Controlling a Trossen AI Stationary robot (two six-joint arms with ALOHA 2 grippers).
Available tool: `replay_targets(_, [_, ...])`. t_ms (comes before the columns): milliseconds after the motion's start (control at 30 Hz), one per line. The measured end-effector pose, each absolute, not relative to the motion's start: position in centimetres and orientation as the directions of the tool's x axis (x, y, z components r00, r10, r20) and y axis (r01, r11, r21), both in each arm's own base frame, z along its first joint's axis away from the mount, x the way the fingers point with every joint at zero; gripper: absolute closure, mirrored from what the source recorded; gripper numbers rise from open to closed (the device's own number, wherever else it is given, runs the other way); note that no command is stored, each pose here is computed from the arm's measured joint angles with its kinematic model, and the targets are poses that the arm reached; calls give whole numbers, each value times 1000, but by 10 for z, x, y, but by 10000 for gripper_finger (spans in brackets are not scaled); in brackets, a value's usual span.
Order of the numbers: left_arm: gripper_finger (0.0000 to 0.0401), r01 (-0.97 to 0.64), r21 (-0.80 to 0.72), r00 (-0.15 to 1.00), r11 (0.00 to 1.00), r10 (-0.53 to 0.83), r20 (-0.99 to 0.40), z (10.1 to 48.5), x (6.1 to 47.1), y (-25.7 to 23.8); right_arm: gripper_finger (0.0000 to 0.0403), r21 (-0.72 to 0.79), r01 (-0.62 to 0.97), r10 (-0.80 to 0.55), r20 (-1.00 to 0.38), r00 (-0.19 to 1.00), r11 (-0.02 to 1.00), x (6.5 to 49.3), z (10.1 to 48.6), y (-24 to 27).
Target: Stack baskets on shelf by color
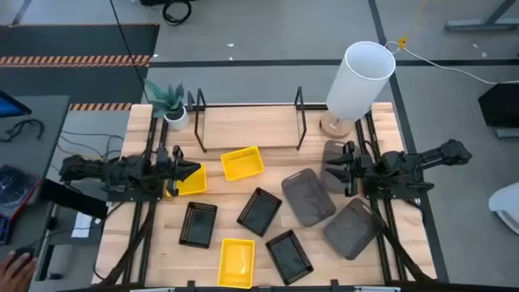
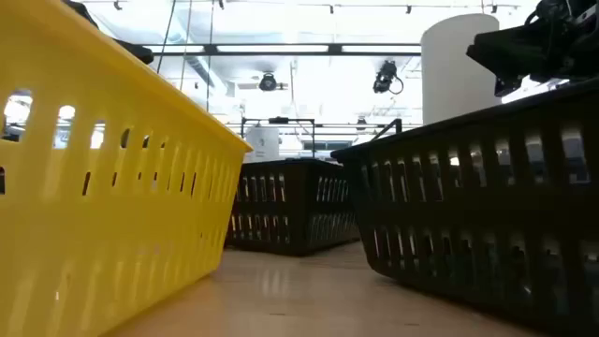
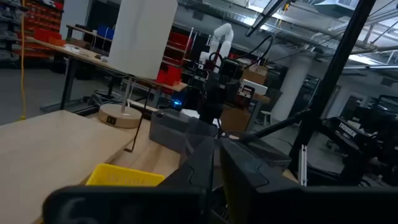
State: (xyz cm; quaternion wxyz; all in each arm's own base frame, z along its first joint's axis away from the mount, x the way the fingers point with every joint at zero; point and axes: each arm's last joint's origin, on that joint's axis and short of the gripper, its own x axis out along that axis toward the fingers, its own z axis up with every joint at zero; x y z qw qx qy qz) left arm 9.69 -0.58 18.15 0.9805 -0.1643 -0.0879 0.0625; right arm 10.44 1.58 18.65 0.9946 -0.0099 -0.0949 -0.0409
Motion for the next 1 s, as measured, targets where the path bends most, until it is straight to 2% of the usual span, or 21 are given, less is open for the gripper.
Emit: replay_targets(1000, [365,-94,-333,977,938,152,152,181,97,-6,286,-12,83,-79,190,979,996,104,187,16])
